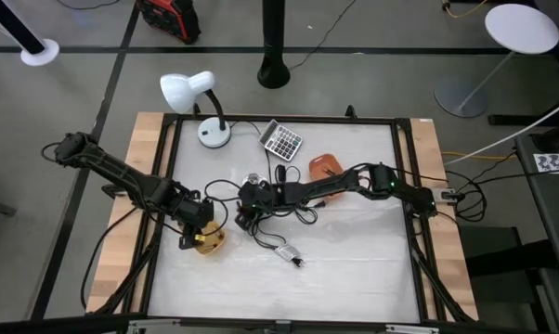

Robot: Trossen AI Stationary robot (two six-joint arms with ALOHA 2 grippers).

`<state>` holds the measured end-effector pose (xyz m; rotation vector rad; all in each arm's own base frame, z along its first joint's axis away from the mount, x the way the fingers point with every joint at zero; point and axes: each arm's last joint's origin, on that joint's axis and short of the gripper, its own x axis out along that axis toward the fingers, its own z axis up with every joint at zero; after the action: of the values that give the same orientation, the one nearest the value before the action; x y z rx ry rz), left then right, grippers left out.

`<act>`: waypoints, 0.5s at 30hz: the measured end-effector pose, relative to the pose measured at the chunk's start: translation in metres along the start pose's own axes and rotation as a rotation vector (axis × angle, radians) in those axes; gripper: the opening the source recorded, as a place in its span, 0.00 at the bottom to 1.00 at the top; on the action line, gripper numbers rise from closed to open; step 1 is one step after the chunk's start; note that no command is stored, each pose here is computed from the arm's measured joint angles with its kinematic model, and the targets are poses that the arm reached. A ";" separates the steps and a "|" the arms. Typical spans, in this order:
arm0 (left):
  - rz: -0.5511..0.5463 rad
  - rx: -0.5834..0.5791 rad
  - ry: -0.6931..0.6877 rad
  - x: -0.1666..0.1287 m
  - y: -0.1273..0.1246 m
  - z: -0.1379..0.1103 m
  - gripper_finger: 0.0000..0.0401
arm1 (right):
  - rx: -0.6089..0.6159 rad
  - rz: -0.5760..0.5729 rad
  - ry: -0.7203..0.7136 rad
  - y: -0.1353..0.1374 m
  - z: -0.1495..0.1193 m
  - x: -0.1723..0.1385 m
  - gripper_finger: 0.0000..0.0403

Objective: Sort batteries
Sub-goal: Put the brown battery into the orange bin

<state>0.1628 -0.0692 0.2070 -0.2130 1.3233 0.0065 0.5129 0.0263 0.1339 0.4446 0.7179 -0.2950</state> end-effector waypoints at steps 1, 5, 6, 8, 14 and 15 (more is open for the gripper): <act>0.000 0.000 0.000 0.000 0.000 0.000 0.39 | -0.001 -0.012 -0.008 0.000 0.000 0.000 0.37; 0.000 0.000 0.000 0.000 0.000 0.000 0.39 | -0.008 -0.036 -0.020 0.004 -0.003 -0.001 0.37; 0.000 0.003 0.000 0.000 0.000 0.000 0.39 | -0.009 -0.041 -0.024 0.004 -0.003 -0.001 0.37; 0.000 0.013 0.000 0.000 0.000 0.000 0.39 | -0.004 -0.045 -0.027 0.006 -0.004 -0.001 0.37; 0.000 0.028 0.000 0.000 0.000 0.000 0.39 | 0.026 -0.054 -0.035 0.010 -0.007 -0.002 0.37; 0.000 0.028 0.000 0.000 0.000 0.000 0.39 | 0.024 -0.063 -0.041 0.012 -0.008 -0.003 0.37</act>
<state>0.1627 -0.0692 0.2070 -0.1893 1.3228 -0.0118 0.5113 0.0403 0.1340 0.4384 0.6893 -0.3717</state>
